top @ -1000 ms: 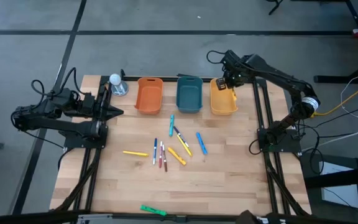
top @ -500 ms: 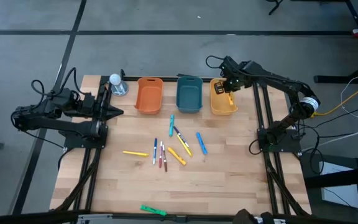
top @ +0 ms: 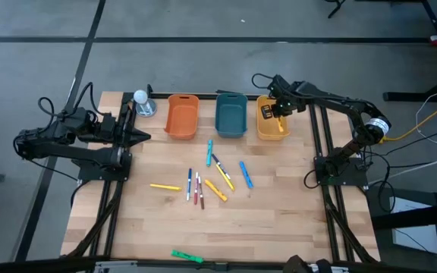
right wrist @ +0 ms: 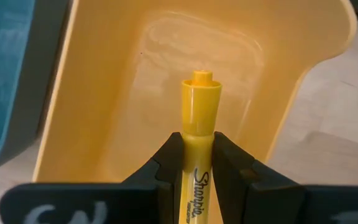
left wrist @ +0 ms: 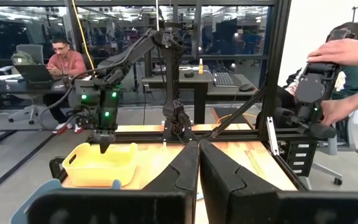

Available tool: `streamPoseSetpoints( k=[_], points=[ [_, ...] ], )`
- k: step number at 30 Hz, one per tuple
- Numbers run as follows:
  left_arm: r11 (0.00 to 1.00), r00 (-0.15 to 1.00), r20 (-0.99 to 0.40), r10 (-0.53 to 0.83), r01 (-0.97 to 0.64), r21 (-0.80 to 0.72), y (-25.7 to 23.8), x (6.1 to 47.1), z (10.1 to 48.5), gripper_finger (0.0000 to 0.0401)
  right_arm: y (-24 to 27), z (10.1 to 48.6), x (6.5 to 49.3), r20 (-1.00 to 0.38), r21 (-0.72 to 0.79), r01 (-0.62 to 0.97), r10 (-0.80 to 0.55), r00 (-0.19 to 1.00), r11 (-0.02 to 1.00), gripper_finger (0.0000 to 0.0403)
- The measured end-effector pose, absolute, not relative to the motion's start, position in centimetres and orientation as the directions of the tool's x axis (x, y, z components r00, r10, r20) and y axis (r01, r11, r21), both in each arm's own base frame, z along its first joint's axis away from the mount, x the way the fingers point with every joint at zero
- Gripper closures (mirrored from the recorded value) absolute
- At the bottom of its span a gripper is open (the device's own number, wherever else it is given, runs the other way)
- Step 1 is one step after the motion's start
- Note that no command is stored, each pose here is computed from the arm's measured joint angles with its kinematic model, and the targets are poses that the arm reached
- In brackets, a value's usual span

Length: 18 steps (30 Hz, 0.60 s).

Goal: Pick & Place Markers
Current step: Put the right yellow highlighter pen into the yellow bin

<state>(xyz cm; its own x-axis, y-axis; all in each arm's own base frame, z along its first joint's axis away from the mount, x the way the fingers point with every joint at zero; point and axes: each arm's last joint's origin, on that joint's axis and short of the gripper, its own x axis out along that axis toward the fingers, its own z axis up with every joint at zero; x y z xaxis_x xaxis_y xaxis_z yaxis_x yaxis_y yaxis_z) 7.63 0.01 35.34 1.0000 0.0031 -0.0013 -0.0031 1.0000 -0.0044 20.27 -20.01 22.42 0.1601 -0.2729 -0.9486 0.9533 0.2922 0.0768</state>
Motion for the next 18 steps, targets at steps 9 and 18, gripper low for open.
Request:
streamPoseSetpoints(
  k=[9,18],
  points=[
    [1.0,1.0,-0.001,0.003,-0.003,-0.004,0.01,7.62,35.34,0.0393,-20.09,21.81,20.34,-0.94,0.088,0.951,-0.292,0.178,0.295,0.0338],
    [1.0,1.0,-0.001,0.003,-0.003,-0.004,0.01,7.63,35.35,0.0388,-20.13,21.83,20.39,-0.937,0.096,0.954,-0.297,0.182,0.284,0.0338]
  ],
)
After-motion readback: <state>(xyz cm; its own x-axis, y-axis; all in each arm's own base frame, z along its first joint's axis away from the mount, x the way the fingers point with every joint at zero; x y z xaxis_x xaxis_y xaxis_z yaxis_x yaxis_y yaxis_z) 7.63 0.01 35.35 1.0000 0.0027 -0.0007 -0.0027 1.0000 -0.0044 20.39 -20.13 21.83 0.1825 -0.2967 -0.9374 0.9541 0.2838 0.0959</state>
